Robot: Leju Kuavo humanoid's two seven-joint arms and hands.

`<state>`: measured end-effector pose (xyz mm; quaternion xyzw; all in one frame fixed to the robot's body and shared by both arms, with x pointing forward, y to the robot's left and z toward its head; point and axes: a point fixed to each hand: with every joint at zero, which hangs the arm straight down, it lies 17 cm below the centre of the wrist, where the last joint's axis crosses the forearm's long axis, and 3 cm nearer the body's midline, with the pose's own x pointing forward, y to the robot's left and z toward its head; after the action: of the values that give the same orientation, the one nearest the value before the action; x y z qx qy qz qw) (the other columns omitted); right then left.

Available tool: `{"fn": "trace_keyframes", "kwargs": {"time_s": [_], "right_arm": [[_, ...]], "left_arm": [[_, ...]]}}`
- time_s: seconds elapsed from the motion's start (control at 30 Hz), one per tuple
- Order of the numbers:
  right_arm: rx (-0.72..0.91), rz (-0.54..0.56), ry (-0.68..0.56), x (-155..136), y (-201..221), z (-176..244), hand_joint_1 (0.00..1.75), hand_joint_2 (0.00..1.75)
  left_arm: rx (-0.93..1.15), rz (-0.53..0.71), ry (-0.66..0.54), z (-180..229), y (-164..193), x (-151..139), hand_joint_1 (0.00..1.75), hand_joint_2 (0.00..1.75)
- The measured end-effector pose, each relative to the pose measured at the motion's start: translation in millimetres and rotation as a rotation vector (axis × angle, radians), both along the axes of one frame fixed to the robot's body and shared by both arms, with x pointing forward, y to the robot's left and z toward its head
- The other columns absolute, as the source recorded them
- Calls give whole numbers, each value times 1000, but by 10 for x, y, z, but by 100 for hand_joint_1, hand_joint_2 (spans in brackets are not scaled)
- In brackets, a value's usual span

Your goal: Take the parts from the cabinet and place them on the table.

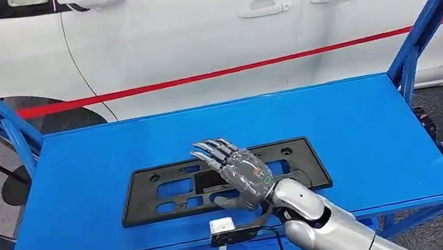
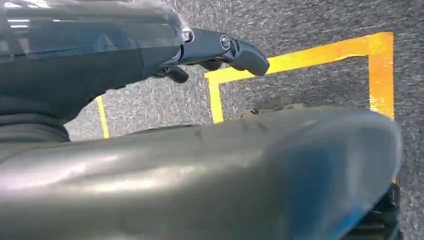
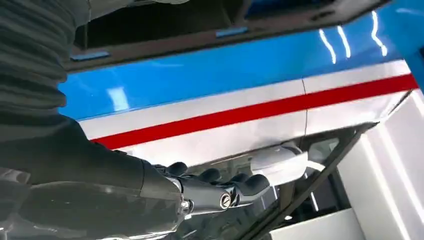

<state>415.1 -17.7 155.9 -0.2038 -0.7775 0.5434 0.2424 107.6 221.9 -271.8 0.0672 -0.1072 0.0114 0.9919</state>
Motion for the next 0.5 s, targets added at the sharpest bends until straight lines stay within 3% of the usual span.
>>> {"fn": "trace_keyframes", "kwargs": {"time_s": [0.5], "right_arm": [[-181,23,47,242,-108,-121,0,175]], "left_arm": [[0,-10,-16,13,19,84,0,0]]}}
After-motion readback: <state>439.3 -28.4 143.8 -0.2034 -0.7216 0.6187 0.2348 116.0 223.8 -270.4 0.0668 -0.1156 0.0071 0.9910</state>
